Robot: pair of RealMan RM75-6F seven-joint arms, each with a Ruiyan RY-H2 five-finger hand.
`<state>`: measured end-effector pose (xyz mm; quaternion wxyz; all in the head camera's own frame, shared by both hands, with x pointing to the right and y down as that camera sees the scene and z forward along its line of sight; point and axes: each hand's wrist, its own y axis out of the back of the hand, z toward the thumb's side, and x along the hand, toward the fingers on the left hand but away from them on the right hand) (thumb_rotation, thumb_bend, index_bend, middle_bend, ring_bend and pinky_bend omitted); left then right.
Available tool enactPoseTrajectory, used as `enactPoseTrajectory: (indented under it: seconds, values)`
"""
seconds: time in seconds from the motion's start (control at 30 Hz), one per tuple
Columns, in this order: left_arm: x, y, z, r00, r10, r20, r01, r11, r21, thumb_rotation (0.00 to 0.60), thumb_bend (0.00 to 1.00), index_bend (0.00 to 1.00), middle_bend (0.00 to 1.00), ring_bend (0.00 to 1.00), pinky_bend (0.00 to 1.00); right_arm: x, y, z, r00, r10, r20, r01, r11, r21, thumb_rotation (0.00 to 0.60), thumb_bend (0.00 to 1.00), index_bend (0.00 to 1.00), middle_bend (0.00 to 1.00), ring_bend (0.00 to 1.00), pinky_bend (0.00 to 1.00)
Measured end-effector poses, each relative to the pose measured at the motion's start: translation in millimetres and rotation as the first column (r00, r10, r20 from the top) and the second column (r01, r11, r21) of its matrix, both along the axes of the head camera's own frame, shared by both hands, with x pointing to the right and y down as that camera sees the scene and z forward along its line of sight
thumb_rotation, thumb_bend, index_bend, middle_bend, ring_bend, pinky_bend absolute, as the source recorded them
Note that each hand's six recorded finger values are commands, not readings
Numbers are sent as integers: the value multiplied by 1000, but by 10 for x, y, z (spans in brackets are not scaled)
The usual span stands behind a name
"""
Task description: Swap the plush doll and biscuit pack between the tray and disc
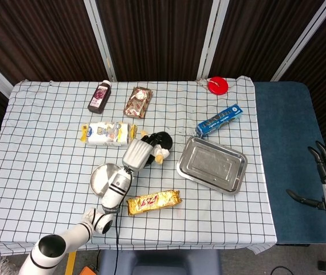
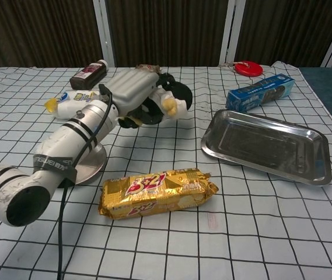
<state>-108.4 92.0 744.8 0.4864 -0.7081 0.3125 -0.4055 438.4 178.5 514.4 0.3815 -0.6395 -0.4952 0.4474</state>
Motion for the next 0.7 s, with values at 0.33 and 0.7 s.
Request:
enactPoseTrajectory:
  seconds: [0.33, 0.7]
  values:
    - [-507, 191, -362, 1000, -7, 1, 7, 999, -37, 600, 449, 677, 791, 762, 909, -17, -9, 41, 1000, 1, -18, -1, 1000, -7, 600, 60, 0, 0, 0, 0]
    - [-1417, 663, -608, 982, -119, 147, 133, 986, -96, 600, 447, 678, 791, 762, 907, -36, -11, 92, 1000, 3, -30, -4, 1000, -21, 600, 60, 0, 0, 0, 0]
